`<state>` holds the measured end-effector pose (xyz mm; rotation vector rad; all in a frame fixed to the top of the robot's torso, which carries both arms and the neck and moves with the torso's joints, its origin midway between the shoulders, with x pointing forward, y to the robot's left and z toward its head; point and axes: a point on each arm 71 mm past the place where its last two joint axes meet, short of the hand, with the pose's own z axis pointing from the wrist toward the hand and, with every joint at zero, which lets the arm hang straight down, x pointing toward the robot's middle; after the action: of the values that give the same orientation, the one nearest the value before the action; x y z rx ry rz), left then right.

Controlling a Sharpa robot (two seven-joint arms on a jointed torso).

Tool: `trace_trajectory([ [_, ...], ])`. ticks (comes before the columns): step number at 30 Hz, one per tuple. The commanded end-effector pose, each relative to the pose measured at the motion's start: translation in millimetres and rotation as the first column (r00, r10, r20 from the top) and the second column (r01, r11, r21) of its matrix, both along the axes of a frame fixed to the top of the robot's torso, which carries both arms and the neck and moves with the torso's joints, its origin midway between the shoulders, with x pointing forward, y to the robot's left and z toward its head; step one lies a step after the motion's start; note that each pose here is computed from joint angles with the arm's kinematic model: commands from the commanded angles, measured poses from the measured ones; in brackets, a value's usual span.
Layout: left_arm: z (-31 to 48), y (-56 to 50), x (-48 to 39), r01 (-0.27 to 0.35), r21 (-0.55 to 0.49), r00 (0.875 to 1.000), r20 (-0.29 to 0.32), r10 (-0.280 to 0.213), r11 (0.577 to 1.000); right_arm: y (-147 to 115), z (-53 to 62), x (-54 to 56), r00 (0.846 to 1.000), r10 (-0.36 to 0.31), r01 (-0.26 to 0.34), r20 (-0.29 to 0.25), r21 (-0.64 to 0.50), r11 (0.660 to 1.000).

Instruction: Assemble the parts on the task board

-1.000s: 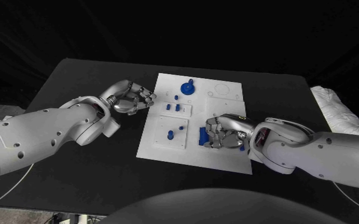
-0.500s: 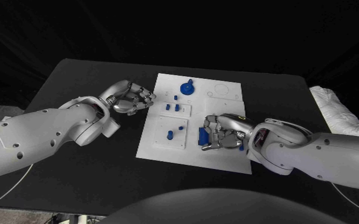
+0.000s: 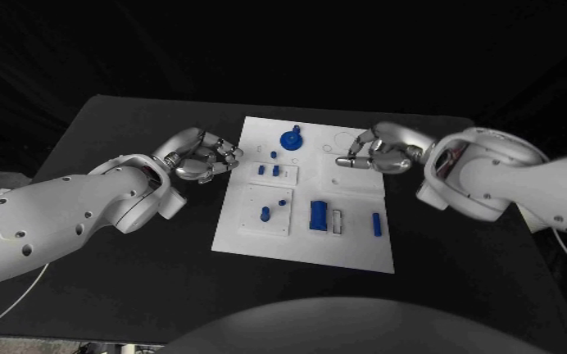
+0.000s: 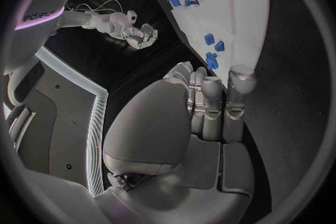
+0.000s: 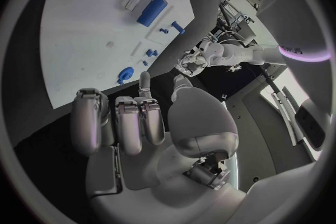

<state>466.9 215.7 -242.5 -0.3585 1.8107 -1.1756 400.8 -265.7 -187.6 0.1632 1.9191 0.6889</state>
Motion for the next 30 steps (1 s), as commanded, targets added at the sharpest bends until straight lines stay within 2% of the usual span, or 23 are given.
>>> trace_trajectory([
  [1, 1.1, -5.0, 1.0, 0.009, -0.014, 1.000, 0.009, -0.009, 1.000, -10.6, -4.4, 0.5, 0.926, -0.078, -0.008, -0.368, -0.226, 0.974],
  [4, 0.9, -7.7, 2.0, 0.011, -0.014, 1.000, 0.010, -0.011, 1.000, -12.8, 5.5, 10.4, 0.903, -0.100, -0.044, -0.419, -0.322, 0.946],
  [8, 0.7, -12.7, 2.7, 0.019, -0.016, 1.000, 0.009, -0.019, 1.000, -13.1, 8.4, 21.4, 0.877, -0.116, -0.098, -0.466, -0.409, 0.907],
  [12, 0.4, -15.9, 2.9, 0.028, -0.017, 1.000, 0.006, -0.027, 0.999, -13.6, 3.4, 30.8, 0.861, -0.135, -0.130, -0.490, -0.470, 0.873],
  [16, 0.0, -16.9, 3.1, 0.030, -0.016, 1.000, 0.002, -0.030, 0.999, -16.8, -6.7, 38.3, 0.848, -0.162, -0.132, -0.504, -0.499, 0.857],
  [20, -0.7, -17.7, 3.0, 0.034, -0.013, 0.999, -0.007, -0.034, 0.999, -21.4, -15.5, 41.4, 0.838, -0.184, -0.127, -0.514, -0.512, 0.850],
  [24, -0.9, -18.3, 2.9, 0.036, -0.012, 0.999, -0.011, -0.036, 0.999, -22.9, -19.4, 41.4, 0.834, -0.190, -0.131, -0.518, -0.521, 0.844],
  [30, -0.9, -19.4, 3.0, 0.038, -0.013, 0.999, -0.010, -0.038, 0.999, -22.7, -26.7, 34.4, 0.824, -0.187, -0.148, -0.534, -0.522, 0.840],
])
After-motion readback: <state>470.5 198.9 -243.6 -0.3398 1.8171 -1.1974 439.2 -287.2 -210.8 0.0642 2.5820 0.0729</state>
